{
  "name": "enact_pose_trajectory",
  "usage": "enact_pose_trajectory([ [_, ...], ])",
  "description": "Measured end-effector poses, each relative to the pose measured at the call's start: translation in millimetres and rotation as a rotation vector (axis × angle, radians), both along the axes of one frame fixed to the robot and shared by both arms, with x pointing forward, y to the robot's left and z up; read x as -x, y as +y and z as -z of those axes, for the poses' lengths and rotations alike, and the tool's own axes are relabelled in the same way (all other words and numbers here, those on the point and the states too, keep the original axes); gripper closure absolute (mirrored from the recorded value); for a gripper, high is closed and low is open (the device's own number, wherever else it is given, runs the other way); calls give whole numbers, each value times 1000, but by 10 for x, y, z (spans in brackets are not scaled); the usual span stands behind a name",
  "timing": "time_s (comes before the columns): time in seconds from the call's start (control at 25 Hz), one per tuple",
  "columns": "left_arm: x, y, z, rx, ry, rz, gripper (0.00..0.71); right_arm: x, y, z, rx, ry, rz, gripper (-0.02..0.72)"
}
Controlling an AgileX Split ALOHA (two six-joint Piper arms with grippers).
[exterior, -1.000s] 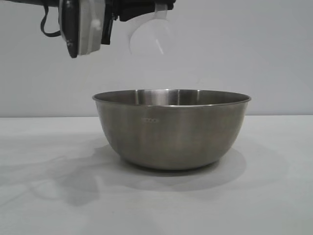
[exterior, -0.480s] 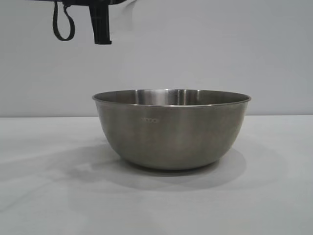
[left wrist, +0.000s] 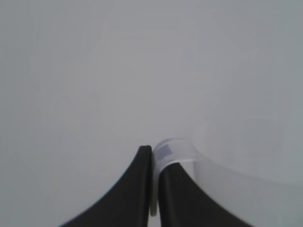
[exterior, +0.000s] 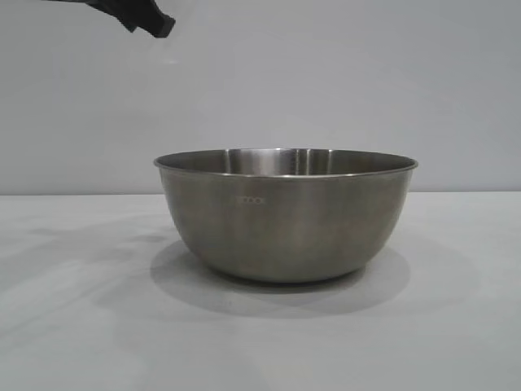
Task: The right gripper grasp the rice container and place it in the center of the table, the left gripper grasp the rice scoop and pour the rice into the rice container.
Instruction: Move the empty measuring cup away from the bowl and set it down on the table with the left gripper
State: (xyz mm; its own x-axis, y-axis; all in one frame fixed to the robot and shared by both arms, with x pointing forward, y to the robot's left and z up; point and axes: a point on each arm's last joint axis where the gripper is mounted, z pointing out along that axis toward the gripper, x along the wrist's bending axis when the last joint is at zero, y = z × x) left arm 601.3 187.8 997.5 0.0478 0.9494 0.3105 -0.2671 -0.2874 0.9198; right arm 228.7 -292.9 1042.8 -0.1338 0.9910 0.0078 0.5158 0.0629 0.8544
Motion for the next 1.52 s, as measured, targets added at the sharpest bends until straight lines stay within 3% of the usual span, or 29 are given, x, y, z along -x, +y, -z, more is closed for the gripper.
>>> enact_pose_trajectory([
  [0.2, 120, 82, 209, 126, 102, -9, 710, 0, 0, 0, 0, 0, 0, 136],
  [0.52, 339, 193, 527, 243, 259, -31, 710, 0, 0, 0, 0, 0, 0, 136],
  [1.16, 543, 258, 1406, 275, 544, -69, 710, 0, 0, 0, 0, 0, 0, 136],
  [1.52, 566, 258, 1571, 278, 591, -71, 710, 0, 0, 0, 0, 0, 0, 136],
])
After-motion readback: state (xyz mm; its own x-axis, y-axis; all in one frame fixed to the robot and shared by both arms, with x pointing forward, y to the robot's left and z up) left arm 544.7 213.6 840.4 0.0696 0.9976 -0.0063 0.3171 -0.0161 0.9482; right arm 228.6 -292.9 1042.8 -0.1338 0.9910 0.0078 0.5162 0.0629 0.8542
